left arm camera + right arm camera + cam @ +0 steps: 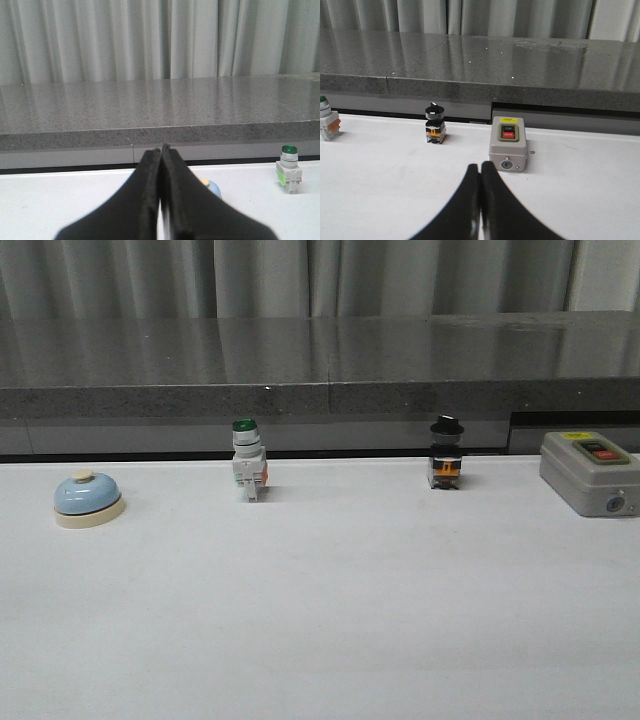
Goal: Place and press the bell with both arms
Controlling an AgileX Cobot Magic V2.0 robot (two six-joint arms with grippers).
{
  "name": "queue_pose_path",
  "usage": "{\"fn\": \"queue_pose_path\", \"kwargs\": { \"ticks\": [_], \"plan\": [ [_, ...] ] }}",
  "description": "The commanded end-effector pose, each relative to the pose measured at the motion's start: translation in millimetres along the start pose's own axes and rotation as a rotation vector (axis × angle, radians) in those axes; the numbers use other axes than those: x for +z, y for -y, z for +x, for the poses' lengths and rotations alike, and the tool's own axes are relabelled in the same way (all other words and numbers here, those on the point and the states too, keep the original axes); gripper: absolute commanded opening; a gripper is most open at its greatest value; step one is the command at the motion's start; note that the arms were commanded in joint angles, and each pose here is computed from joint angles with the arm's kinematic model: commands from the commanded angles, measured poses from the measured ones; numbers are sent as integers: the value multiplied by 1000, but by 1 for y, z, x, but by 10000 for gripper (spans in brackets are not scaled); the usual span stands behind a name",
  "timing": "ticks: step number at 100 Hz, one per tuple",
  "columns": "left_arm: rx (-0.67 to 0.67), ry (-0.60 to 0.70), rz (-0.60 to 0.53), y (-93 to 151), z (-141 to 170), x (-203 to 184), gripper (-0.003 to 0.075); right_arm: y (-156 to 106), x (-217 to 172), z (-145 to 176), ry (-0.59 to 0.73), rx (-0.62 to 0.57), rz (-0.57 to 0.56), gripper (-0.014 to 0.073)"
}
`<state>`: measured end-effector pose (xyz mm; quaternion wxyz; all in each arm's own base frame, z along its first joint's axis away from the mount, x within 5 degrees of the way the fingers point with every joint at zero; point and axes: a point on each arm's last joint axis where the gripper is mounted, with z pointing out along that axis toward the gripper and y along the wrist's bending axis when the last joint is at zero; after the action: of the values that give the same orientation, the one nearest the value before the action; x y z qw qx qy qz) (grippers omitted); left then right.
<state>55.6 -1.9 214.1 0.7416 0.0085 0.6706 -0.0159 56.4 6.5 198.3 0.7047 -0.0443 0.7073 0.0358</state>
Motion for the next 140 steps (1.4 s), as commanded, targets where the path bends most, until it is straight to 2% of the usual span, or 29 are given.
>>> {"fn": "queue_pose_path", "kwargs": {
  "ticks": [1,44,65,88,109,140],
  "plan": [
    [-17,67,2,0,5,-2,-20,1,-3,-13,120,-3,9,-60],
    [-17,71,2,0,4,-2,-20,1,-3,-13,120,-3,9,-60],
    [-17,79,3,0,-17,-3,-20,1,-3,-13,120,-3,9,-60],
    [-33,-60,5,1,-62,3,-20,1,-3,-13,120,-3,9,-60],
    [-68,-147,12,3,-102,27,-20,1,-3,-13,120,-3,9,-60],
    [-107,-483,26,6,-126,81,-20,1,-3,-13,120,-3,9,-60]
  ]
}}
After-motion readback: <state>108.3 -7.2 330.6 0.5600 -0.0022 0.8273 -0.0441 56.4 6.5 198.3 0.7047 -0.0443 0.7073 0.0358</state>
